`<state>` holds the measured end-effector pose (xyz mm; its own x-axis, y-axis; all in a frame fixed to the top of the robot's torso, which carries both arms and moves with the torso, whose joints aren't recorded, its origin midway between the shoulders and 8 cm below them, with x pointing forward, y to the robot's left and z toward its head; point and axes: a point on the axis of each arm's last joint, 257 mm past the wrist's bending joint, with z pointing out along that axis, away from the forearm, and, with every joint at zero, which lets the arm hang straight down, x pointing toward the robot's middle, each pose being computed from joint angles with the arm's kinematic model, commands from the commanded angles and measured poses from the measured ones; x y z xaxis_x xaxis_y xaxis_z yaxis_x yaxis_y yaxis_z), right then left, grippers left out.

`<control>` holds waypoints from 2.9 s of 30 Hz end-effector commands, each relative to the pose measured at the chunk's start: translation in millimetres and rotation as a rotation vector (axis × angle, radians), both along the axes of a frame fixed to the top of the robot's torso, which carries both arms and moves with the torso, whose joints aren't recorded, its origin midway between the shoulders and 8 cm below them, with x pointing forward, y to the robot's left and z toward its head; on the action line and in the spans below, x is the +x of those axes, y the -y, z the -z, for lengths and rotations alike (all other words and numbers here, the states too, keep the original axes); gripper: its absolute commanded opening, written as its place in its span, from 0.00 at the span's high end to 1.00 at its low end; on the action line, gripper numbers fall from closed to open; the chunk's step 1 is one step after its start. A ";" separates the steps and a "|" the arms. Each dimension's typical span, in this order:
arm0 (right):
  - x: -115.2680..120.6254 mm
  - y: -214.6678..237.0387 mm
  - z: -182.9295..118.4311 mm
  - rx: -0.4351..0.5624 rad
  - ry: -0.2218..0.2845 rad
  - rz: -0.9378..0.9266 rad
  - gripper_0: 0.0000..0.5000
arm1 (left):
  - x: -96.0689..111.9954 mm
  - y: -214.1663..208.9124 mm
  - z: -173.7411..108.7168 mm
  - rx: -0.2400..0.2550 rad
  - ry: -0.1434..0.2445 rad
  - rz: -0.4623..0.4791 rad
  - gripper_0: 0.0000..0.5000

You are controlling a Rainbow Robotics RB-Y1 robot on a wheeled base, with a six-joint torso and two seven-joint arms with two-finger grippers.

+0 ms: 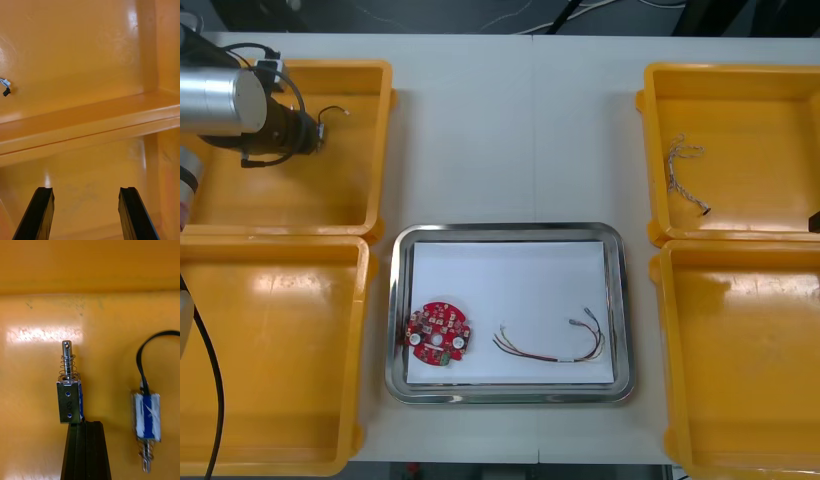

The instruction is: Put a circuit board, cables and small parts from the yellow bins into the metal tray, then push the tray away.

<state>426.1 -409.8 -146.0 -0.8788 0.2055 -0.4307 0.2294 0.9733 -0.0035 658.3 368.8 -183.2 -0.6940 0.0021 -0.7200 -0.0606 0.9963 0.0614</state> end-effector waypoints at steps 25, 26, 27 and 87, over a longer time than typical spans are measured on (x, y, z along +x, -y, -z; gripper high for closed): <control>126.1 -30.9 -15.3 -0.110 0.185 -0.142 0.00 | -108.6 -19.9 21.7 0.061 -0.104 0.134 1.00; 128.2 -31.8 -15.2 -0.109 0.189 -0.144 0.00 | -108.6 -20.2 21.4 0.061 -0.104 0.134 1.00; 132.8 -34.8 -14.7 -0.104 0.196 -0.149 0.00 | -108.7 -20.9 20.7 0.061 -0.103 0.134 1.00; 146.2 -105.4 103.6 -0.067 0.125 -0.293 0.48 | -70.4 -14.4 -2.6 0.069 -0.124 0.129 0.13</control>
<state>582.0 -305.7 -229.6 -0.8254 -0.0277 -0.5639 -0.0153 0.9995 -0.0266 574.4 374.4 -211.9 -0.8042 0.0247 -0.5938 0.0102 0.9996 0.0278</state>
